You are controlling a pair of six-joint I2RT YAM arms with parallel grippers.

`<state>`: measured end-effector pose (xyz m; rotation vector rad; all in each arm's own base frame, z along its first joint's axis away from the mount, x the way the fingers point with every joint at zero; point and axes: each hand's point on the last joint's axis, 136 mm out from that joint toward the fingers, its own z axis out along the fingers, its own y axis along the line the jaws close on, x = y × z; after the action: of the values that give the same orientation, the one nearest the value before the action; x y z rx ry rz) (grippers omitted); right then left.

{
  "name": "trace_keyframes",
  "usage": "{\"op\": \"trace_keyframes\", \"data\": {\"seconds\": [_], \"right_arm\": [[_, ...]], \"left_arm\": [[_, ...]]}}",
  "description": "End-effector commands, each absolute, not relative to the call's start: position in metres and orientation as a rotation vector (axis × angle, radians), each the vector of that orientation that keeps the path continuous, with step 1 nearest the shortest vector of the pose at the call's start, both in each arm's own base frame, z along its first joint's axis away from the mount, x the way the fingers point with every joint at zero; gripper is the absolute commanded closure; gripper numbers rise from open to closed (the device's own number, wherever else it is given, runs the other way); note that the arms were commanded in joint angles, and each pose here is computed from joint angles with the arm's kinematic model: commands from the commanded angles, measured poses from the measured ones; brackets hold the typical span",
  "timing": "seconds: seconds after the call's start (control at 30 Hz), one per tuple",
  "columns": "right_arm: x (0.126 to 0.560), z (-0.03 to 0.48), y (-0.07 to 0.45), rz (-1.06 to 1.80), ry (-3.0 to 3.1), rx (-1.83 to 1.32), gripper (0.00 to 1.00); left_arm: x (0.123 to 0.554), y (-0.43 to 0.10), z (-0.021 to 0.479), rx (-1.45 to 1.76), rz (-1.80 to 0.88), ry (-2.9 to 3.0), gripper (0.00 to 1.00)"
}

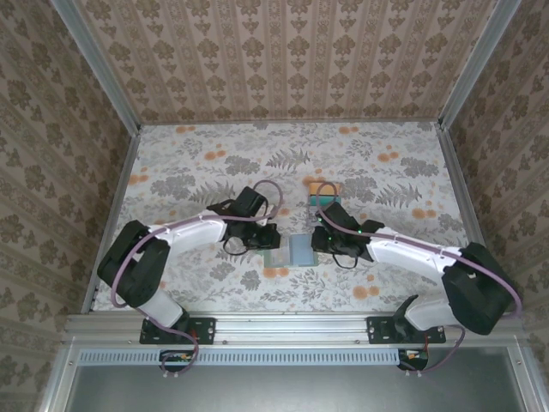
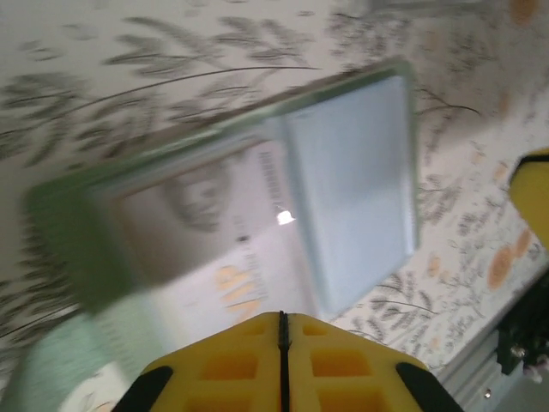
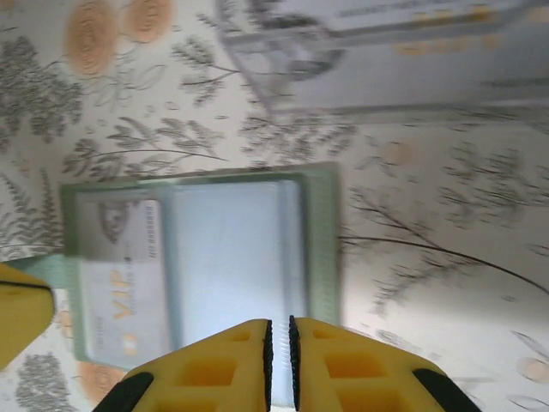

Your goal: Take the credit cards out of the card holder

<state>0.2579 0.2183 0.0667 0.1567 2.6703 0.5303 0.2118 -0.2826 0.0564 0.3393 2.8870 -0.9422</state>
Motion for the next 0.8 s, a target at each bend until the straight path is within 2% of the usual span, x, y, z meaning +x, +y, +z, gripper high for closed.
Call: {"op": "trace_keyframes", "data": {"seconds": [0.0, 0.2, 0.33, 0.77], "right_arm": [[0.261, 0.072, 0.260, 0.686, 2.689, 0.050, 0.83], [0.258, 0.063, 0.289, 0.771, 2.738, -0.011, 0.82], [0.256, 0.055, 0.292, 0.780, 2.768, -0.009, 0.80], [0.250, 0.031, 0.288, 0.778, 2.837, 0.039, 0.81]], "left_arm": [[0.207, -0.257, 0.044, 0.273, -0.841, 2.936, 1.00], [0.204, -0.246, 0.032, 0.224, -0.802, 2.962, 1.00], [0.202, -0.245, 0.025, 0.218, -0.802, 2.978, 1.00], [0.206, -0.258, 0.038, 0.261, -0.834, 2.943, 1.00]]}}
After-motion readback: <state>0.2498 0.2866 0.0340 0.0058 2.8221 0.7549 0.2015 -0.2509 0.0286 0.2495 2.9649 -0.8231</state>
